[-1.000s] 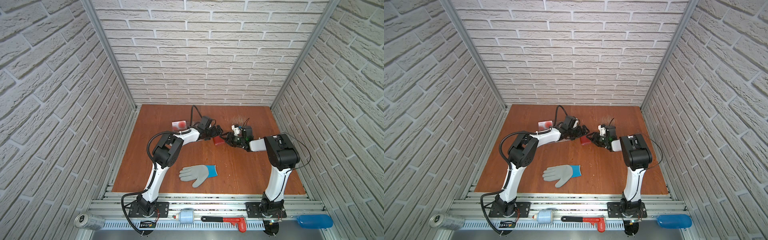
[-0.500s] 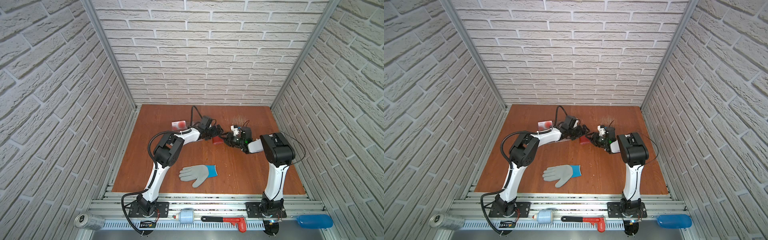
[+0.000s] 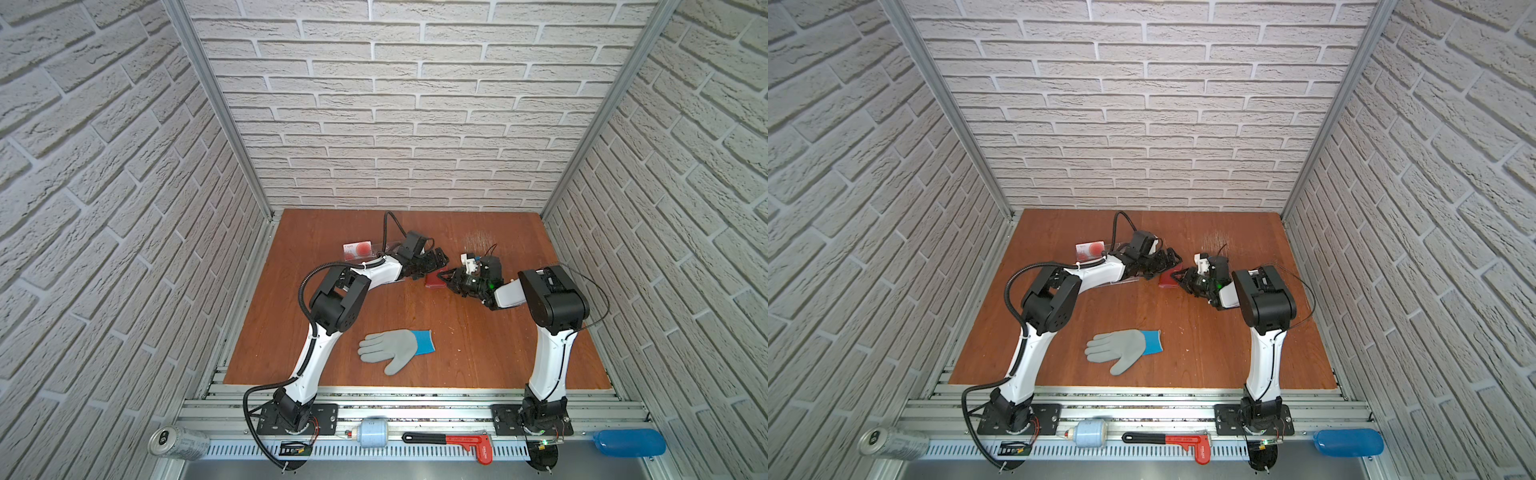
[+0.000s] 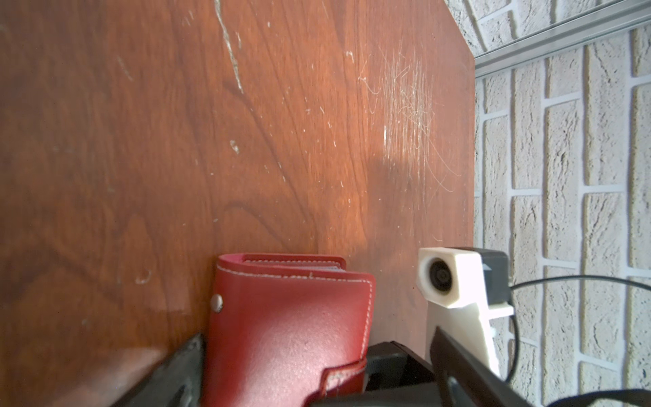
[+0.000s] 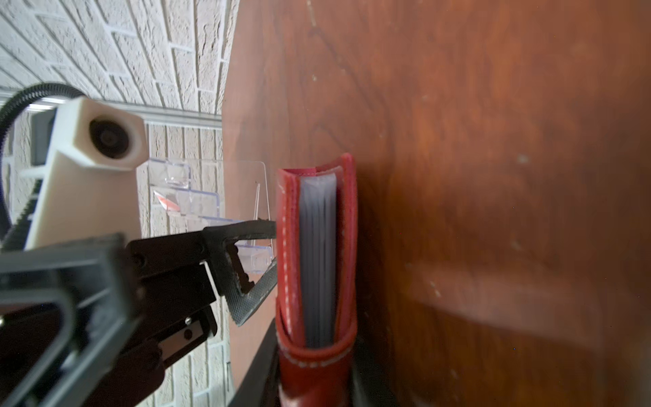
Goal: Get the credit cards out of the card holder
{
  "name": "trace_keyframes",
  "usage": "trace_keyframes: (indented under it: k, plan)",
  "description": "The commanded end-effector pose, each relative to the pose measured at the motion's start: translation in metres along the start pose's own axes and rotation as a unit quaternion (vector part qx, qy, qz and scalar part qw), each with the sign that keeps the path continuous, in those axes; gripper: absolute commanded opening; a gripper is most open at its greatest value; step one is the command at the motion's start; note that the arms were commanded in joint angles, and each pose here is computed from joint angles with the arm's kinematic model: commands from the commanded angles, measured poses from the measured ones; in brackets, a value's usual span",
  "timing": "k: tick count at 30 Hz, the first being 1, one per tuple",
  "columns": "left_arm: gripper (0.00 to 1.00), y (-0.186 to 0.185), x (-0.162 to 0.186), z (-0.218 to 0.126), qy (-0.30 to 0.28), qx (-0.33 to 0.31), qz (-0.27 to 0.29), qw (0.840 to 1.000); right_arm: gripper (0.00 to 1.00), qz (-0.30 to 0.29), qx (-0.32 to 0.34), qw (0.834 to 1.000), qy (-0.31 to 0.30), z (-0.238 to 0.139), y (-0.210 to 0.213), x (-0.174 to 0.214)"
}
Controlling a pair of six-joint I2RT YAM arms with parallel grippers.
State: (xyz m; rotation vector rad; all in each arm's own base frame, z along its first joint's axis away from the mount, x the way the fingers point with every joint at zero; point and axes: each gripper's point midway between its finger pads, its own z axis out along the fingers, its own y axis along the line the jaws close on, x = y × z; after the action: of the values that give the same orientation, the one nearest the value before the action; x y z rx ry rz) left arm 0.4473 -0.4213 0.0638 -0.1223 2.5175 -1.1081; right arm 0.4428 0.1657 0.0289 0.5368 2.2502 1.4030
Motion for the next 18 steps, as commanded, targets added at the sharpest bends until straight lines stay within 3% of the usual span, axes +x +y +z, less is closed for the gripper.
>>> trace_keyframes:
  k: [1, 3, 18]
  plan:
    - [0.98, -0.021, -0.002, -0.001, 0.002, 0.030, 0.014, 0.999, 0.13, -0.004, -0.001, 1.000, 0.010, 0.002, 0.002, 0.009]
    - [0.98, -0.026, -0.008, -0.008, -0.005, 0.033, 0.023, 0.999, 0.07, -0.007, -0.005, 1.000, 0.009, -0.001, 0.007, 0.009]
    - [0.98, -0.079, -0.058, -0.091, -0.065, 0.110, 0.095, 0.987, 0.06, -0.080, -0.019, 0.997, -0.006, -0.048, 0.081, -0.001]
